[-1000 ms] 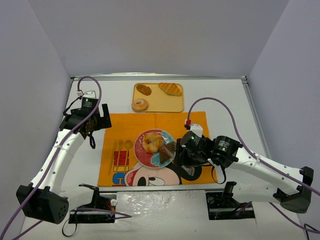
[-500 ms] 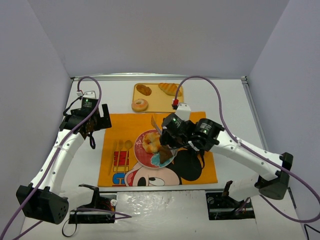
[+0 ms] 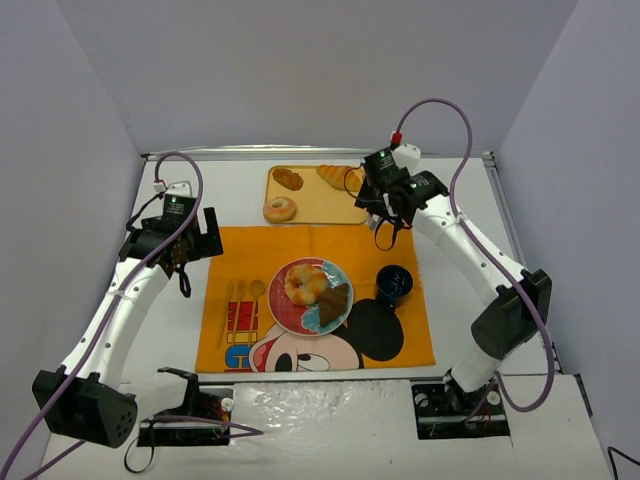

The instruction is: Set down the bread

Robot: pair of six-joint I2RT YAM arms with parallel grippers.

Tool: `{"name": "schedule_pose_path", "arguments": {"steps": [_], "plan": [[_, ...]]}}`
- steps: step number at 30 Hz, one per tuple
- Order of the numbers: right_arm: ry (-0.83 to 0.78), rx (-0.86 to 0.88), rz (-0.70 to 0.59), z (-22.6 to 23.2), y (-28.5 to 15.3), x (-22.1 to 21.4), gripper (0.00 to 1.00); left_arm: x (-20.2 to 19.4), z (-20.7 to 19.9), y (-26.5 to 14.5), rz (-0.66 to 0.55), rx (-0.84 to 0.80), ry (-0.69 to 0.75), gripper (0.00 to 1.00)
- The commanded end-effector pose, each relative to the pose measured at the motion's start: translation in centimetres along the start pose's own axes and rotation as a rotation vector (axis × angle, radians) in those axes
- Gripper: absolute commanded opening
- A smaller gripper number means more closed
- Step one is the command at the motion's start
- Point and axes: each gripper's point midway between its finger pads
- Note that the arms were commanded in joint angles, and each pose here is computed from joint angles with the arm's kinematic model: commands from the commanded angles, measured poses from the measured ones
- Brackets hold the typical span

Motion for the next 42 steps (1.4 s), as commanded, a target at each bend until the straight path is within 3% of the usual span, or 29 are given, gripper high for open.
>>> {"name": "schedule_pose_path", "arguments": {"steps": [1,11,20,33,42], "plan": [[0.042,-0.015,-0.101,-1.0,3.2,5.9,0.47,2.2,0.2,-1.8,-0.084,-0.01,-0.025,0.97],[0.144,-0.217,-0.139,-10.0,12.1,10.6,0.47,2.6,0.1,-1.9,-0.091,-0.017,-0.024,0.97],[0.166,-0.349,-0.155,-16.0,16.0,12.5,0.46,2.4,-0.1,-1.7,-0.09,-0.022,-0.024,0.97],[0.217,-0.458,-0.093,-23.8,19.5,12.6,0.47,2.4,-0.1,-1.6,-0.088,-0.019,-0.022,0.97],[0.204,-0.453,0.015,-24.8,21.7,9.4,0.5,2.4,0.0,-1.6,-0.09,-0.017,-0.027,0.97]]}}
Point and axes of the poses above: each gripper's point midway between its finger pads, its own y axis out along the fingers, its own z axis along the line the jaws close on, x = y × z, and after that the axes turned 8 degrees about y, right-handed
